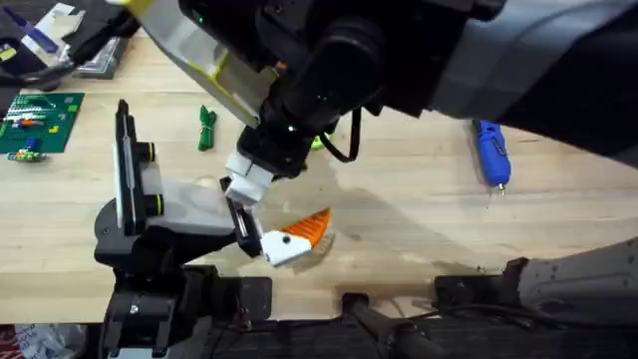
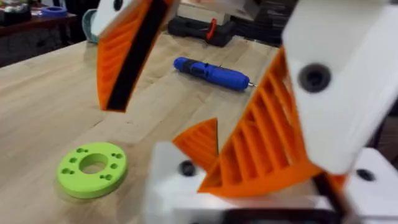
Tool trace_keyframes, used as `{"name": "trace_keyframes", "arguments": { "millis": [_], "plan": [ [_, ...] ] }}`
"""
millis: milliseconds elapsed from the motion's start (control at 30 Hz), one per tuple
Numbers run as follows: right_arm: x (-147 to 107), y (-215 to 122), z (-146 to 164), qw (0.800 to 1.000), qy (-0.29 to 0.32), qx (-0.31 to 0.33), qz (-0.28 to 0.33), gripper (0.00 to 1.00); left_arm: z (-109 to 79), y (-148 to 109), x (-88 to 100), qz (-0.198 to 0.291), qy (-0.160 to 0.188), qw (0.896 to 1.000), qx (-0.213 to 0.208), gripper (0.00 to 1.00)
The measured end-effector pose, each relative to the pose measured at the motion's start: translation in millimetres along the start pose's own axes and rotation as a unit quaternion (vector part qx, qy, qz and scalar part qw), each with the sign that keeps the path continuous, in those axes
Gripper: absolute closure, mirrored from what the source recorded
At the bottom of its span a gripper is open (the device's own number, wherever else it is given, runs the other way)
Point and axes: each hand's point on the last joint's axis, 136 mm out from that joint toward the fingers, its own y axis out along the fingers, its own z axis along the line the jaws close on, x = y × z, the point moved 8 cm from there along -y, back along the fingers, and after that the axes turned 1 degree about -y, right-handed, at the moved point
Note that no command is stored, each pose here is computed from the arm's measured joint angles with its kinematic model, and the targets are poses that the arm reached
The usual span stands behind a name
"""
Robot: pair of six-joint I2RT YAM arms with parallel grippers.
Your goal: Pick up the gripper from the table and insert it into the empty holder that is missing its gripper. Then pick up a screw, insert it into the mounting hole, and use the screwdriver to tighten it. Finally, clean up the table by picking up the vegetable and placing it into the bucket.
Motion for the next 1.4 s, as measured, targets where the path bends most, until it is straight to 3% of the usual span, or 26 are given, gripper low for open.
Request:
{"name": "trace_keyframes", "arguments": {
  "millis": [133, 367, 400, 433, 533, 1400],
  "plan": [
    [1.0, -1.4, 0.4, 1.0, 0.0, 0.001, -0.004, 0.014, 0.7, -0.3, 0.1, -0.001, 0.001, 1.0, 0.003, 0.507],
    [4.3, -16.2, 8.4, 0.999, -0.008, 0.013, -0.029, 0.014, 0.0, -0.2, -0.1, 0.0, 0.004, 1.0, -0.001, 0.608],
    [4.4, -20.1, 9.6, 0.999, -0.009, 0.015, -0.034, 0.014, -0.1, -0.3, -0.1, 0.0, 0.005, 1.0, -0.001, 0.649],
    [4.0, -31.9, 10.2, 0.999, -0.01, 0.015, -0.047, 0.014, -0.4, -0.3, -0.1, 0.0, 0.007, 1.0, -0.003, 0.841],
    [3.3, -42.1, 8.2, 0.998, -0.007, 0.014, -0.058, 0.013, -0.6, -0.3, -0.2, 0.0, 0.007, 1.0, -0.004, 0.987],
    [0.6, -47.9, 6.4, 0.998, -0.002, 0.014, -0.059, 0.014, -0.7, -0.3, -0.3, 0.0, 0.008, 1.0, -0.005, 0.997]
  ]
}}
